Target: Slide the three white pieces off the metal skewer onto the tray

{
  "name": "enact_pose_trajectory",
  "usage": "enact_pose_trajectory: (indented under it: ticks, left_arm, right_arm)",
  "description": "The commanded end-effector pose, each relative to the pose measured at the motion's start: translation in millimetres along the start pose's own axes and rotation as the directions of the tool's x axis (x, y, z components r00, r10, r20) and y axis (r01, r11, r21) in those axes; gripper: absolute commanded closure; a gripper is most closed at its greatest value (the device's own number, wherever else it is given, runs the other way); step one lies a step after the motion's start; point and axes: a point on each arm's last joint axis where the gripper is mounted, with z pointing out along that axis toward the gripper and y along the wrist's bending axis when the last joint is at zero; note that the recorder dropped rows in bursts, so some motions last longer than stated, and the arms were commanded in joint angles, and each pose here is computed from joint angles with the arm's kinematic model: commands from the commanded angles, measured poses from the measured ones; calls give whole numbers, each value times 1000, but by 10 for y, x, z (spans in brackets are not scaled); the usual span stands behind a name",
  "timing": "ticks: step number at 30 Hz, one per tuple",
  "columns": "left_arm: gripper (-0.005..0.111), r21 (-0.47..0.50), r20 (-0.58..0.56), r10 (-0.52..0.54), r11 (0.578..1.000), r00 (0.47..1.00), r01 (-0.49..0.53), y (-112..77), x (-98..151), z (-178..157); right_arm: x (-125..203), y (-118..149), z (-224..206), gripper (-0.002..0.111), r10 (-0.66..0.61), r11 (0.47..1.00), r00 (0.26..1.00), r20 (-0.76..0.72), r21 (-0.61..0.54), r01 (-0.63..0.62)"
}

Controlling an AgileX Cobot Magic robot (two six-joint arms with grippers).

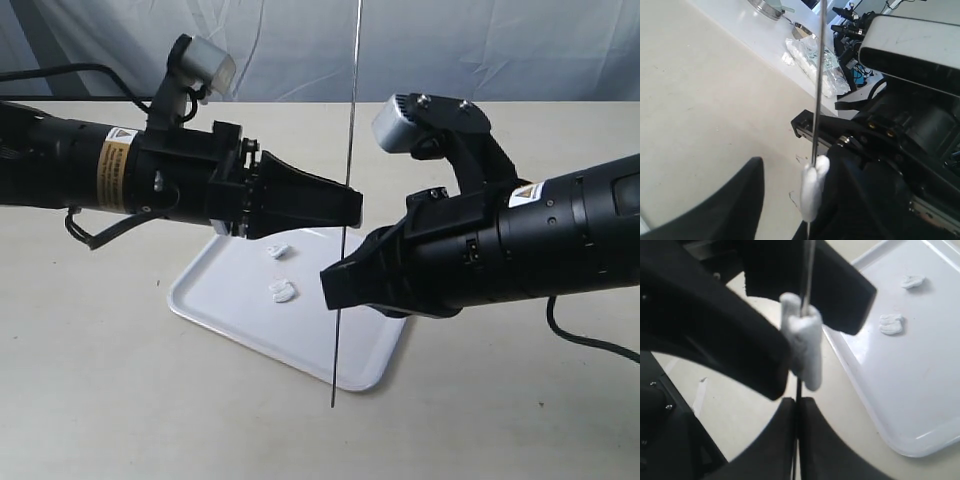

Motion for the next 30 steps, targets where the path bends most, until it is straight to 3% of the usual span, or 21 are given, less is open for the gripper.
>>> enact_pose_trajectory:
  ticks: [1, 25, 30]
  left_arm:
    - [62, 12, 19, 9, 1000, 1000, -9, -44, -33, 3]
    - [62, -18, 15, 16, 1000, 1000, -16, -22, -59, -111]
    - [76, -18, 16, 18, 1000, 1000, -18, -27, -61, -113]
  right_arm:
    - [-32, -2, -23, 109, -7, 1000, 1000, 20, 3, 7]
    - [-51, -14, -24, 109, -11, 1000, 999, 41, 16, 11]
    - [-51, -14, -24, 109, -9, 1000, 999, 41, 16, 9]
